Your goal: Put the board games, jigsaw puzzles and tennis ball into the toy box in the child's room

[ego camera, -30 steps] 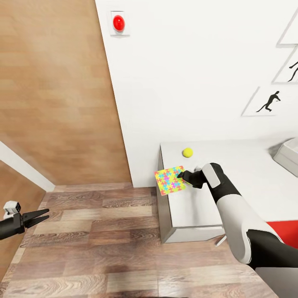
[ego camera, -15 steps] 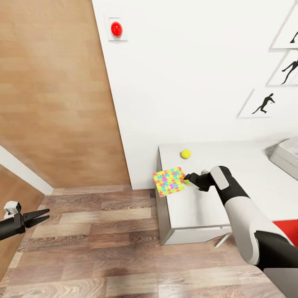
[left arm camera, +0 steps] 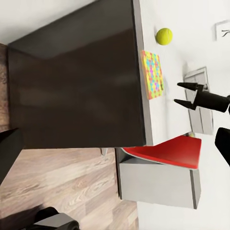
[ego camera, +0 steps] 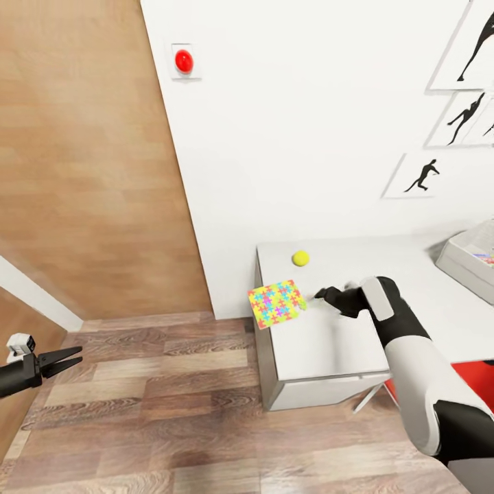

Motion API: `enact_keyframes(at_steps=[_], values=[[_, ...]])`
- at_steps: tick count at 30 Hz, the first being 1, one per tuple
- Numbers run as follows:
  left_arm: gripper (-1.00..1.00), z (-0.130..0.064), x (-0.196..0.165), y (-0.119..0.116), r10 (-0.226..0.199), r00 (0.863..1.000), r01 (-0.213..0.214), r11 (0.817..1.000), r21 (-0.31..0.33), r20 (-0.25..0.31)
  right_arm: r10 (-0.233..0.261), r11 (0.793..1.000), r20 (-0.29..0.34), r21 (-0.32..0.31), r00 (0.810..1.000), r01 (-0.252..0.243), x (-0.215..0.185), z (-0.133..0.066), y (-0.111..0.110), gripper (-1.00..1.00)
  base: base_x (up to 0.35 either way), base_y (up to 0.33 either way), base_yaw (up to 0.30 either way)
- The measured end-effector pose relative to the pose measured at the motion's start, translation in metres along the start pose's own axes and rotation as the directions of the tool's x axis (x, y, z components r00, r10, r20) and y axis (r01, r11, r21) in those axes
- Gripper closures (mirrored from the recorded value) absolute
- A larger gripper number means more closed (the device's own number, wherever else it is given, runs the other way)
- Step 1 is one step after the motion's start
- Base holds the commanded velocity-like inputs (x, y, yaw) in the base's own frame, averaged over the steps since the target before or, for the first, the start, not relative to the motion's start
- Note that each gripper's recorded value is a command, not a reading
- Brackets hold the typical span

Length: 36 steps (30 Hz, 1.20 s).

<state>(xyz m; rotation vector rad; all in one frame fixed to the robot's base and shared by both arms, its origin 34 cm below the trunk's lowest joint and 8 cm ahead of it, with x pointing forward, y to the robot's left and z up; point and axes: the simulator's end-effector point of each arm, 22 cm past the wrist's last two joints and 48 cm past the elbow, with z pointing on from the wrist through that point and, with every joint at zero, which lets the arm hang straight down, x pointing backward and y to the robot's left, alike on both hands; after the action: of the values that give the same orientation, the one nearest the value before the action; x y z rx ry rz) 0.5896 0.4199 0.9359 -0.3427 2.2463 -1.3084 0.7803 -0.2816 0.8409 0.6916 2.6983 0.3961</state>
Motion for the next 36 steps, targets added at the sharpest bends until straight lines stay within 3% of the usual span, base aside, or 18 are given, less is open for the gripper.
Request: enact_keyframes(at_steps=[5,7,9,12,16,17,18,23,28,31,33,36], values=[[-1.0,-0.001,-0.001,-0.003,0.006,1.0,-0.006,1.0,0.004,0.004,0.029,0.993,0.03,-0.116,0.999,-0.026,-0.004,-0.027,0.011,-1.0,0.0,0.0,-0.079],[-1.0,-0.001,-0.002,-0.005,0.008,1.0,-0.008,1.0,0.006,0.006,0.064,0.981,0.045,-0.186,0.997,-0.055,-0.004,-0.038,0.015,-1.0,0.0,0.0,-0.079],[-1.0,-0.002,-0.003,-0.006,0.01,1.0,-0.01,1.0,0.007,0.007,0.112,0.955,0.056,-0.28,0.992,-0.092,0.002,-0.05,0.017,-1.0,0.0,0.0,-0.079],[-1.0,-0.002,-0.003,-0.008,0.013,1.0,-0.013,1.0,0.009,0.01,0.158,0.895,0.045,-0.428,0.986,-0.124,0.019,-0.068,0.022,-1.0,0.0,0.0,-0.078],[-1.0,-0.004,-0.005,-0.01,0.018,1.0,-0.018,1.0,0.011,0.014,0.169,0.743,0.027,-0.66,0.985,-0.109,0.069,-0.115,0.039,-1.0,0.0,0.0,-0.074],[-1.0,-0.004,-0.005,-0.011,0.019,1.0,-0.019,1.0,0.011,0.015,0.166,0.723,0.021,-0.683,0.986,-0.107,0.08,-0.121,0.04,-1.0,0.0,0.0,-0.056],[-1.0,-0.004,-0.005,-0.011,0.02,1.0,-0.02,1.0,0.012,0.016,0.159,0.689,0.01,-0.717,0.987,-0.104,0.1,-0.132,0.039,-1.0,0.0,0.0,-0.045],[-1.0,-0.005,-0.007,-0.014,0.025,0.999,-0.026,1.0,0.015,0.02,0.152,0.6,-0.049,-0.789,0.987,-0.131,0.167,-0.163,0.029,-1.0,0.0,0.0,-0.019],[-1.0,-0.003,-0.003,-0.014,0.026,1.0,-0.026,1.0,0.011,0.007,0.175,0.534,-0.06,-0.833,0.983,-0.146,0.215,-0.183,0.021,-1.0,0.0,0.0,-0.003],[-1.0,0.0,0.0,-0.013,0.026,1.0,-0.026,1.0,0.009,-0.004,0.157,0.513,-0.051,-0.849,0.986,-0.125,0.235,-0.184,0.03,-1.0,0.0,0.0,0.0],[-1.0,0.001,0.001,-0.013,0.025,1.0,-0.024,1.0,0.009,-0.008,0.122,0.519,-0.013,-0.851,0.992,-0.075,0.249,-0.18,0.038,-1.0,0.0,0.0,0.0],[-1.0,0.001,0.002,-0.014,0.024,1.0,-0.024,1.0,0.01,-0.009,0.093,0.53,0.013,-0.847,0.996,-0.039,0.257,-0.176,0.043,-1.0,0.0,0.0,0.0]])
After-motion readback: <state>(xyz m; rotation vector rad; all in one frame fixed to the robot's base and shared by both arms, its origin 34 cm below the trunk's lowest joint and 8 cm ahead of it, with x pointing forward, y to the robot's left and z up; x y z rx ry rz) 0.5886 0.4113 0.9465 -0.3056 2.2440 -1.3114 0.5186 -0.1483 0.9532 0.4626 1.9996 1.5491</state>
